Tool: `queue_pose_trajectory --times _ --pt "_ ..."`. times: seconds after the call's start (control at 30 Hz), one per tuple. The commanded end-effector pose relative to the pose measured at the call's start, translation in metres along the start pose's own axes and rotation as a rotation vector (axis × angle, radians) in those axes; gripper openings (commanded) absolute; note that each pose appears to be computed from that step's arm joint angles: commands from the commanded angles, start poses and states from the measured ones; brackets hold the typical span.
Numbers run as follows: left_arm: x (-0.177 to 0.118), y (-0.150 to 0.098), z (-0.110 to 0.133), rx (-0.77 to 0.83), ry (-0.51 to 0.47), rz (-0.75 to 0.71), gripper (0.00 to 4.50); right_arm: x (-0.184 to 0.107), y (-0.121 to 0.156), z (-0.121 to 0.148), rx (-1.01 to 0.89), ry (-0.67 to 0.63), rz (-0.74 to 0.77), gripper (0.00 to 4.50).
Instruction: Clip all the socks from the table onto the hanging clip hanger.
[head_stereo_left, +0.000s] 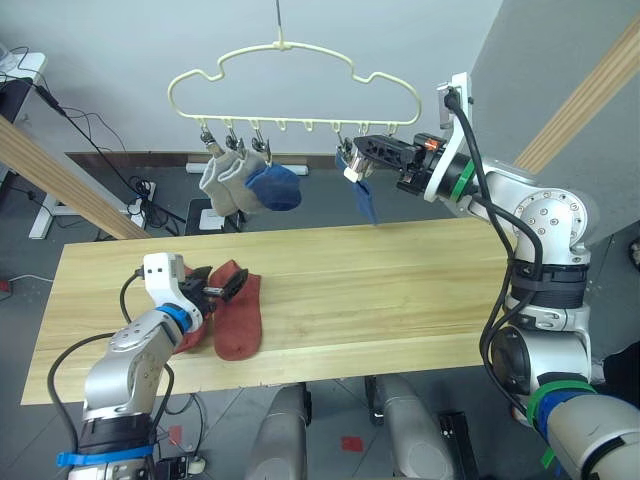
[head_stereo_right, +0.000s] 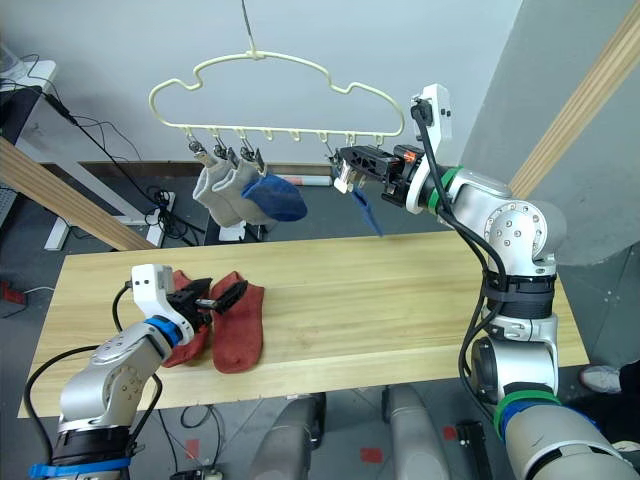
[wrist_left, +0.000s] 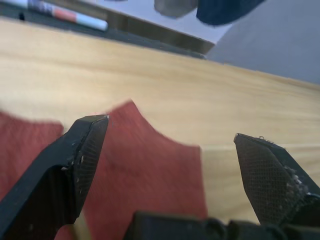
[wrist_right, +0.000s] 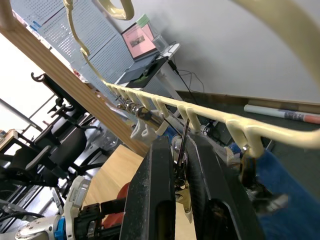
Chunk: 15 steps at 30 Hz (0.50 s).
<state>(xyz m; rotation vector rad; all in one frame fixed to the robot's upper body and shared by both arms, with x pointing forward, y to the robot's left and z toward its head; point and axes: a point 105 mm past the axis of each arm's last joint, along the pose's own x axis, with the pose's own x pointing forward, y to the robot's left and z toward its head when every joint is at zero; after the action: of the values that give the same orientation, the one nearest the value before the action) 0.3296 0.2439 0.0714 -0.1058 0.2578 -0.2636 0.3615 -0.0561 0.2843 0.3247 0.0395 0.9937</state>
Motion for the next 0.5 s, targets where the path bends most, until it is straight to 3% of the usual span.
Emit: queue_pose_trajectory --times 0.03,0.3,0.47,0.5 --pt "0.005 0.003 -0.016 0.042 0.04 0.028 4.5 0.001 0.015 0.017 -0.047 -0.048 0.047 0.34" --pt "0.006 0.006 -0.027 0.197 0.09 0.028 4.5 0.0 0.012 0.018 -0.048 -0.051 0.029 0.34" --pt "0.004 0.003 -0.047 0.196 0.163 -0.01 4.5 0.0 0.011 0.018 -0.051 -0.054 0.023 0.34" --pt "0.004 0.002 -0.048 0.194 0.161 -0.016 4.31 0.0 0.011 0.018 -0.052 -0.054 0.022 0.32"
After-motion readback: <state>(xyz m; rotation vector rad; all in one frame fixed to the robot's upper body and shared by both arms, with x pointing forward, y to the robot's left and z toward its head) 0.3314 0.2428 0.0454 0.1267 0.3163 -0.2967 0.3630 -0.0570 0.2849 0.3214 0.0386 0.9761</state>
